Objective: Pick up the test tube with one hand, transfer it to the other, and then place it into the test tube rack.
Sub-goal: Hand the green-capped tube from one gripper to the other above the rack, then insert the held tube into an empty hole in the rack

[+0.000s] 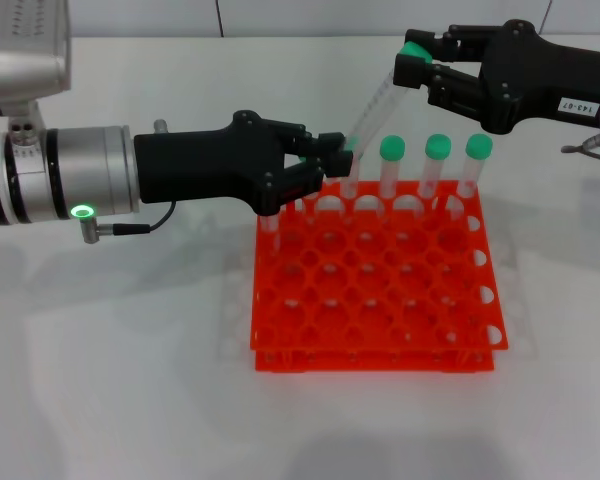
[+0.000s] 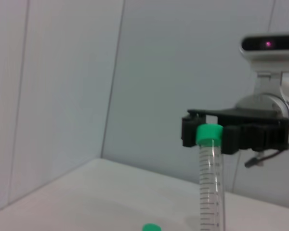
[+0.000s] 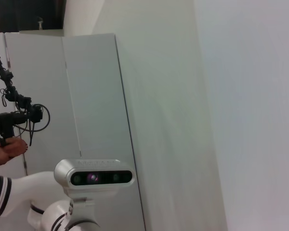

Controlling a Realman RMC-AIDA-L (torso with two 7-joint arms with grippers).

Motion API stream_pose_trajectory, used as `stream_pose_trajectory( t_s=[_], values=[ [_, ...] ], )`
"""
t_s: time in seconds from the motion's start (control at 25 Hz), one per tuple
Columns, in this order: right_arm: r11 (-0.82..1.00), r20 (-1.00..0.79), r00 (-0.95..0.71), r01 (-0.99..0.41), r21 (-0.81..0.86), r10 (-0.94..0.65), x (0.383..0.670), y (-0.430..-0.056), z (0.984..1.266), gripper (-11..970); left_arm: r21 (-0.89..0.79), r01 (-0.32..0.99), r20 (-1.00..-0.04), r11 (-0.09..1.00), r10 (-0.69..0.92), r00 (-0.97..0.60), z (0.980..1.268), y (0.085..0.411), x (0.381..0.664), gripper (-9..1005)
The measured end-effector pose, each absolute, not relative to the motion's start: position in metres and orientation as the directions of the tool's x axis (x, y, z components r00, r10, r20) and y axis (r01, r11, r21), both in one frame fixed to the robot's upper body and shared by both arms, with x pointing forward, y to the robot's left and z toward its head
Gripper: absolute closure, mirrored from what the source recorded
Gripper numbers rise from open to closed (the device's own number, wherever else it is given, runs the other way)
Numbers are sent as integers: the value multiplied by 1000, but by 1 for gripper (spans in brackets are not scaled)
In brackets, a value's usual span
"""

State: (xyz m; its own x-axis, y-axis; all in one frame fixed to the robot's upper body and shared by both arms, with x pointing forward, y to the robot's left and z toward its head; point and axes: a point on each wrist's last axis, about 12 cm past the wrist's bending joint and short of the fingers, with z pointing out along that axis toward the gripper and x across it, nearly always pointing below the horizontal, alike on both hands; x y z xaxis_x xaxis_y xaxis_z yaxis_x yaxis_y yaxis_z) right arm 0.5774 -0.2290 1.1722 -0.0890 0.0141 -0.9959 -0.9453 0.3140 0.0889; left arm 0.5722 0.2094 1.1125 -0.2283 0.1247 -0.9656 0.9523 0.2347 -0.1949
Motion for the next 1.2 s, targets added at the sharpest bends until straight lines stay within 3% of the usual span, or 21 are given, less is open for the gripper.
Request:
stream_pose_trajectory(
  t_s=[0.52,0.72,1.08,1.2],
  values=[
    [313,-996,-89,-946,88,11,577,-229,1172,687,-202,949,-968,243,97,-231,1113,211,571,842],
    [312,-996,-89,-946,87,10,577,-229,1172,692,-208,948,-967,242,92,-236,1113,211,571,669],
    [316,-996,-88,-945,87,13,578,-230,1173,693,-242,939,-963,243,60,-264,1117,211,572,499],
    [321,-996,-88,-943,88,15,578,-231,1172,693,-257,939,-960,230,50,-275,1120,213,571,341]
  ],
)
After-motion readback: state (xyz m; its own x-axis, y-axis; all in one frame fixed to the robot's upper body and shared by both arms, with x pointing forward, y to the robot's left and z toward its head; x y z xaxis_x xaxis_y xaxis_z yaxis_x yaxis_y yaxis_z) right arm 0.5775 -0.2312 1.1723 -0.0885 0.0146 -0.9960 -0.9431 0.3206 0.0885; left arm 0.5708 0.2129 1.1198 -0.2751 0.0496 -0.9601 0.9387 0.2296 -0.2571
